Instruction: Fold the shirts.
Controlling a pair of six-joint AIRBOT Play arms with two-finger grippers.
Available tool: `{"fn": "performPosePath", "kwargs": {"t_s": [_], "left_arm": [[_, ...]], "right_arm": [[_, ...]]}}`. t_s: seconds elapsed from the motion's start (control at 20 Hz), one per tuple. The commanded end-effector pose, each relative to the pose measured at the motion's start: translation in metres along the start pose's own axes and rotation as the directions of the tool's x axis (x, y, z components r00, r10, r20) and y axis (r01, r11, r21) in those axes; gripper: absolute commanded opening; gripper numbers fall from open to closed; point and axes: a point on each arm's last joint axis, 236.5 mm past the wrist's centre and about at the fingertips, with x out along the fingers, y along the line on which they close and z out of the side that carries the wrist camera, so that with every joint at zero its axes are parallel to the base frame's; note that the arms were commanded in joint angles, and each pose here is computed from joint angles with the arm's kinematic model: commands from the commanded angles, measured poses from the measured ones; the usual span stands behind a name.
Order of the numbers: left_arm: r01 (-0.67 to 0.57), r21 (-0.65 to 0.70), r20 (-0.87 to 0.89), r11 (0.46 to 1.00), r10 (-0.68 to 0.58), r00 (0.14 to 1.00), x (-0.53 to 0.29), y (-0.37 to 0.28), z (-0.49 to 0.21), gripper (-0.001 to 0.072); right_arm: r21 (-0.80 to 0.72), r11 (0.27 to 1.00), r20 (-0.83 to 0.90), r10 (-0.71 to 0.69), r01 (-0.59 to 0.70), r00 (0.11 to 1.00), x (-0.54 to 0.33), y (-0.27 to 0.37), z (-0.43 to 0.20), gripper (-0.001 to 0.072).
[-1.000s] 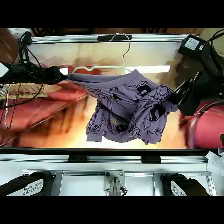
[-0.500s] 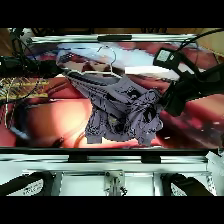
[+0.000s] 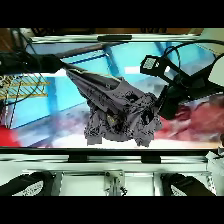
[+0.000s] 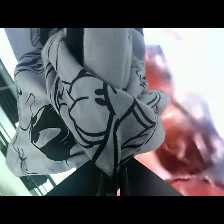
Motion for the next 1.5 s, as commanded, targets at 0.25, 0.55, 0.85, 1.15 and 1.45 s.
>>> {"fn": "performPosePath", "kwargs": {"t_s": [0.25,0.55,0.85,1.15,1.45], "left_arm": [[0.069,0.08,0.153,0.994,-0.081,0.985,-0.064,-0.054,0.045,0.0061],[0.16,0.25,0.17,0.955,-0.206,0.964,-0.052,-0.136,0.041,0.006],[-0.23,0.254,0.255,0.94,0.164,0.953,-0.097,-0.026,0.075,0.006],[-0.226,0.156,0.293,0.962,0.173,0.94,-0.114,-0.002,0.09,0.0061],[0.094,0.313,0.2,0.945,-0.163,0.966,-0.082,-0.131,0.063,0.006]], "right_arm": [[0.025,1.0,-0.061,0.002,0.0,0.998,0.022,-0.003,0.004,0.0072],[0.039,0.999,-0.098,0.011,-0.008,0.995,0.036,0.0,0.009,0.0072],[0.102,0.995,-0.152,-0.009,0.025,0.988,0.034,-0.013,-0.01,0.0072],[0.096,0.995,-0.164,-0.001,0.017,0.986,0.037,-0.014,-0.013,0.0071],[0.115,0.993,-0.163,0.058,-0.04,0.985,0.054,-0.007,-0.005,0.0071]]}}
